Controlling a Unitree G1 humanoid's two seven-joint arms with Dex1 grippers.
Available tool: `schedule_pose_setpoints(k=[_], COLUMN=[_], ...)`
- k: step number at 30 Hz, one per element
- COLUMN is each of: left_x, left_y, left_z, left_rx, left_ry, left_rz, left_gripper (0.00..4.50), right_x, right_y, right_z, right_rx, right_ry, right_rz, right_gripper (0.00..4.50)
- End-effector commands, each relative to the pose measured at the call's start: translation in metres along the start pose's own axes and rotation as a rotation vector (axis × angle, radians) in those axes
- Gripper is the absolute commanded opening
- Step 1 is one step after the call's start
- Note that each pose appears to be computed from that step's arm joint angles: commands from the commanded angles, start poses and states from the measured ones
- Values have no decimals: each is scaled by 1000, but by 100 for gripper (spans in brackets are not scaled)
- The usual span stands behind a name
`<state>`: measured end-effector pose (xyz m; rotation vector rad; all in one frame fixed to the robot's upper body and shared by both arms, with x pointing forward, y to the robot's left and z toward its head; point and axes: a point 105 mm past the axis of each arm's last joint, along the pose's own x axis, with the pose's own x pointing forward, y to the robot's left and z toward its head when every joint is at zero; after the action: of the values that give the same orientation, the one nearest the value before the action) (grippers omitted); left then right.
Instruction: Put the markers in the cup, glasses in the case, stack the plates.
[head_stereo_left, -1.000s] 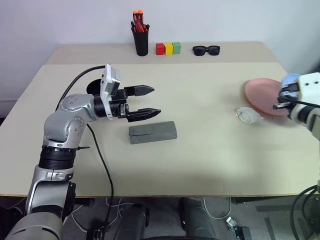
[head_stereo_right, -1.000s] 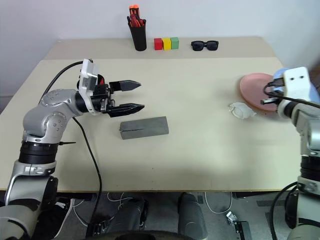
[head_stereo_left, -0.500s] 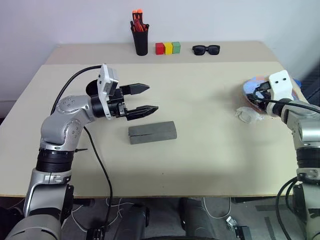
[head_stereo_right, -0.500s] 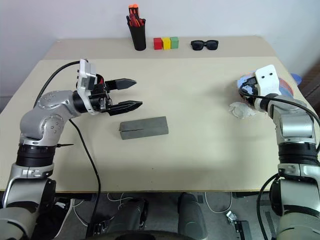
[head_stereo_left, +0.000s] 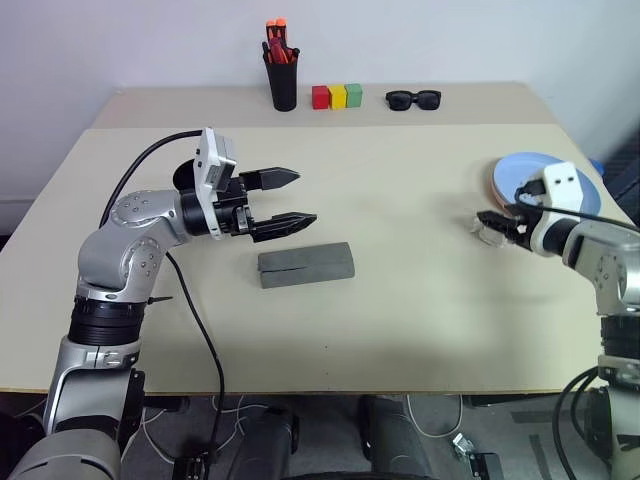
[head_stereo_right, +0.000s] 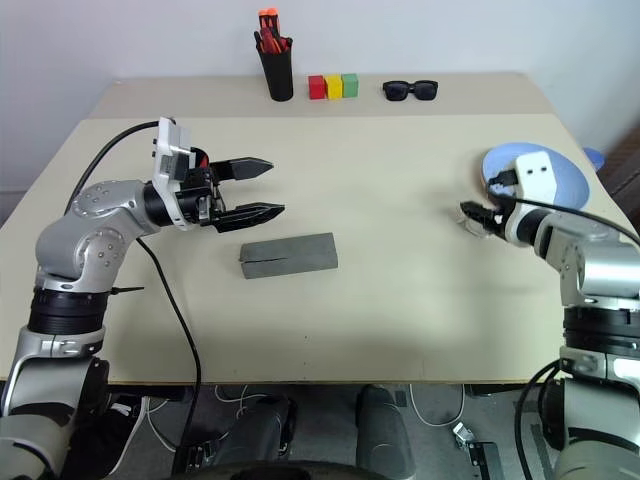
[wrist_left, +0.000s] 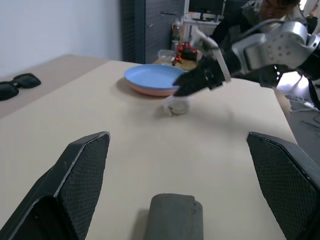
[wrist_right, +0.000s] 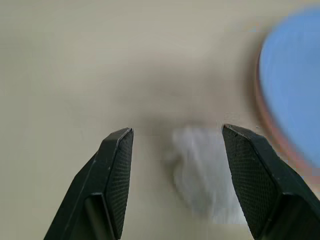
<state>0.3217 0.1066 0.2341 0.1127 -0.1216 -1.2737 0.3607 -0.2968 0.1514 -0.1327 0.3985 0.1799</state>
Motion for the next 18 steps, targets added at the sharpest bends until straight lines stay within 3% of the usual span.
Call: schedule_pose_setpoints(k=[1, 8, 11, 15, 18], left_x=[1, -3, -5, -7, -8], left_y=[-3, -4, -4, -4, -5], left_z=[9, 9, 9, 9, 10], left_rx=[40, 44, 48, 46, 46], left_ry=[-19, -12, -8, -6, -7], left_rz=[-16, -3, 8, 18, 21], left_gripper=[450, 450, 450, 450, 450], right_x=[-3, 12, 18, 22, 18], right_y=[-6, -15, -14, -14, -12], right_z=[9, -6, -8, -2, 19], right_rx=[-68, -201, -213, -198, -139], right_ry=[-22, 41, 46, 24, -51], right_rz=[-50, -112, -110, -104, -81], right_gripper=[284, 284, 206, 3, 3])
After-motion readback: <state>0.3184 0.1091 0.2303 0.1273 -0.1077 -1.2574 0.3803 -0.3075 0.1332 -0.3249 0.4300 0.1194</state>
